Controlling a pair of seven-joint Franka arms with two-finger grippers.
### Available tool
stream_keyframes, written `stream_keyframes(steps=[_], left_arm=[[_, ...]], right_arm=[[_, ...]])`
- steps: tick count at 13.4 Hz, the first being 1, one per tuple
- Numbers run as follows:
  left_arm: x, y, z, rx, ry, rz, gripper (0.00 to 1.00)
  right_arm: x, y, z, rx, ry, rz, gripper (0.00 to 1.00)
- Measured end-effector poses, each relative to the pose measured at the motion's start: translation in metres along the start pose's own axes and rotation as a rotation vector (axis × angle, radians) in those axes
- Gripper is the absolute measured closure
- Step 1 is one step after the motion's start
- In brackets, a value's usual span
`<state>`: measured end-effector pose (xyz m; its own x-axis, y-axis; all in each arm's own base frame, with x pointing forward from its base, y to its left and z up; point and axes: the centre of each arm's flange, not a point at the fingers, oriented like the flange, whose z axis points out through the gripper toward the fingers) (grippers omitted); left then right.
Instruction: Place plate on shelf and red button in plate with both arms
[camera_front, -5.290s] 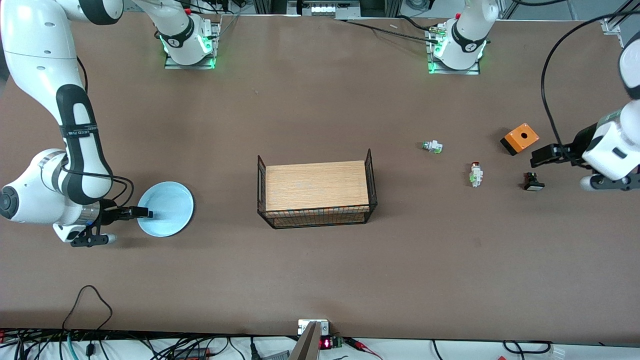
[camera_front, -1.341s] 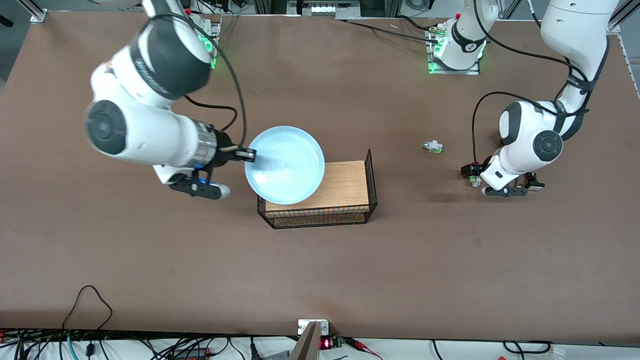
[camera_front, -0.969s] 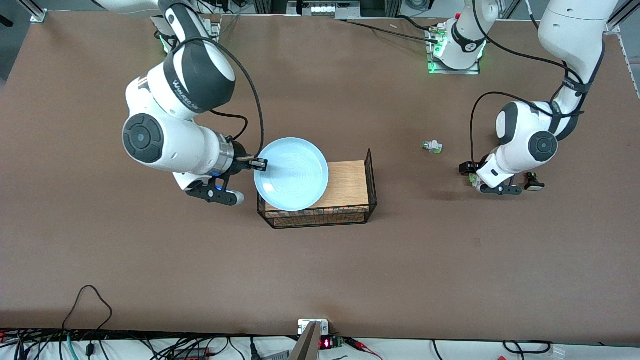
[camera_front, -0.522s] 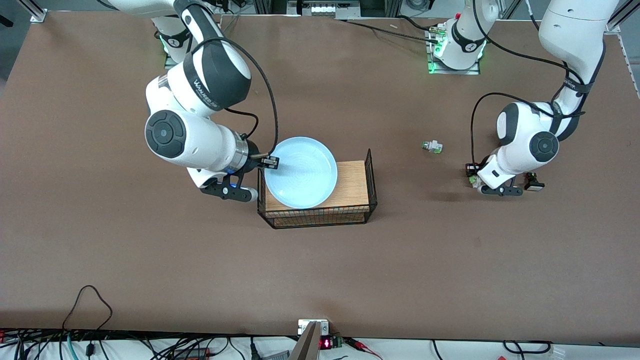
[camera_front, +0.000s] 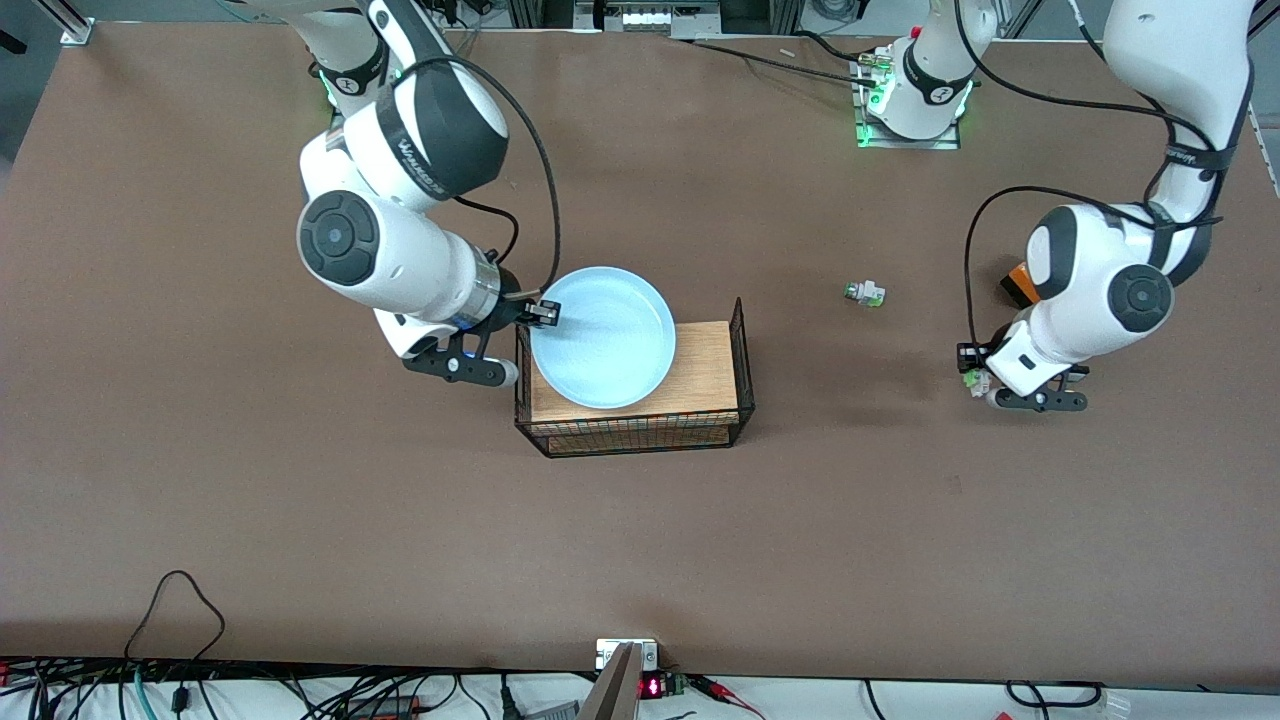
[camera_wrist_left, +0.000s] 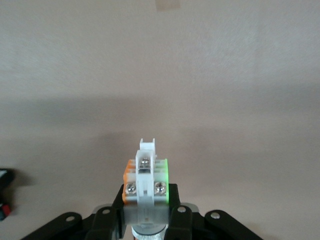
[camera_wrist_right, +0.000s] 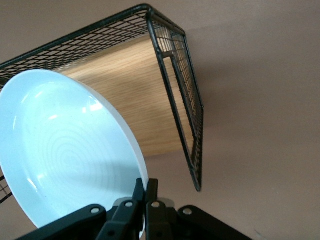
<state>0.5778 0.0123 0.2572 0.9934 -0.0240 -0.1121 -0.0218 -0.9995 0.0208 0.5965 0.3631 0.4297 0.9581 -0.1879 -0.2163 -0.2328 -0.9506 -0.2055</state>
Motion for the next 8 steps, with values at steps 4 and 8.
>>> stream_keyframes(steps=[4, 8], left_arm=[[0.016, -0.002, -0.052, 0.000, -0.040, -0.004, 0.66], [0.027, -0.003, -0.110, 0.001, -0.039, -0.006, 0.66]], right_arm=[[-0.004, -0.010, 0.027, 0.009, 0.036, -0.013, 0.97], [-0.010, -0.017, 0.054, 0.021, 0.071, -0.023, 0.97]])
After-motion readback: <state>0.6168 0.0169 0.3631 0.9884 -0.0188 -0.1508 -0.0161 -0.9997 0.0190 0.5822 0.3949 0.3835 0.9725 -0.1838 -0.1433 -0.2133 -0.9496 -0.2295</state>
